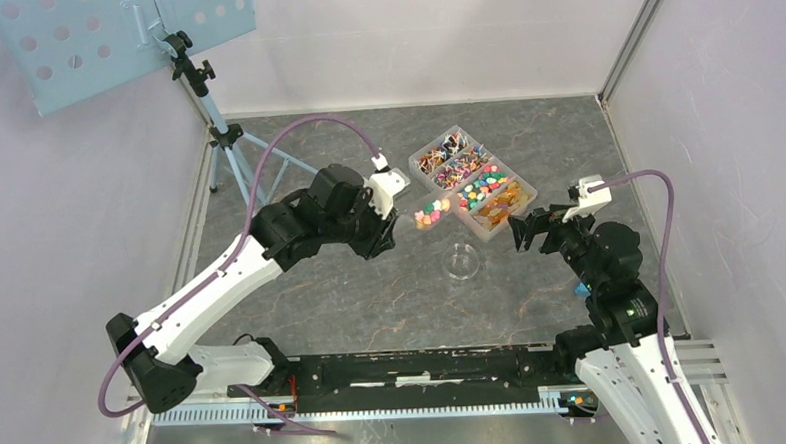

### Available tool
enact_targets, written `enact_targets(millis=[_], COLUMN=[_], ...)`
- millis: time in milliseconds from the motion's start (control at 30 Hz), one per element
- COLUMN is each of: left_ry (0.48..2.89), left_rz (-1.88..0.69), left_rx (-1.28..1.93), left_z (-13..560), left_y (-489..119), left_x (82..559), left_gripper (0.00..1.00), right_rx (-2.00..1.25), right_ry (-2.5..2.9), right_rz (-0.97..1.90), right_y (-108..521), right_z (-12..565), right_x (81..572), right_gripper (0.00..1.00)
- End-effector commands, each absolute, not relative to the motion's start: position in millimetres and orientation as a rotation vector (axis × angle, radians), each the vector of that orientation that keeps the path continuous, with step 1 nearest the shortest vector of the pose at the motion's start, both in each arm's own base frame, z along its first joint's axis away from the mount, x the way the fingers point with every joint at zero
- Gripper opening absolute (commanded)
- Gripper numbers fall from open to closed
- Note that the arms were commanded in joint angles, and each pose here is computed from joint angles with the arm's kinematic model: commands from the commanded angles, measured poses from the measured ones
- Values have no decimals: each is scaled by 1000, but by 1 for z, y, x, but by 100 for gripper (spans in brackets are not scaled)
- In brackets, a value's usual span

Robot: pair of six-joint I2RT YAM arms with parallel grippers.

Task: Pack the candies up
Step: Place the fake candies in the packing bottle.

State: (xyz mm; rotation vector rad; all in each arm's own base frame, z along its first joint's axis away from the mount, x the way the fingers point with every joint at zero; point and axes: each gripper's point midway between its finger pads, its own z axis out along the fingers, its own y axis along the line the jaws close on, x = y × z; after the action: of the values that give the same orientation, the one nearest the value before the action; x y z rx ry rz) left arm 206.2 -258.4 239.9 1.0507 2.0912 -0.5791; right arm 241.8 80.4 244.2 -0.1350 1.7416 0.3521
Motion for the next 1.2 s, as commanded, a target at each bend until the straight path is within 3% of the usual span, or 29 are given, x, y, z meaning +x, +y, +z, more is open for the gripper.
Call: enact_targets(millis=[0, 733, 1167], left_ry=[2137, 2368, 2448], left_rz=[-611, -583, -534], left_rx=[1029, 1139, 1171], left_z=[241, 213, 198], left_y=[-260, -282, -288], left_x=[188, 157, 154], left_gripper=[2, 2, 2], right_rx=[-150, -156, -191], right_ry=[1735, 1755, 1778], right_rz=[338, 467, 634], right_y=[79, 97, 121], right_z=[247, 224, 201], right_x=[243, 236, 229], right_gripper=[98, 97, 79])
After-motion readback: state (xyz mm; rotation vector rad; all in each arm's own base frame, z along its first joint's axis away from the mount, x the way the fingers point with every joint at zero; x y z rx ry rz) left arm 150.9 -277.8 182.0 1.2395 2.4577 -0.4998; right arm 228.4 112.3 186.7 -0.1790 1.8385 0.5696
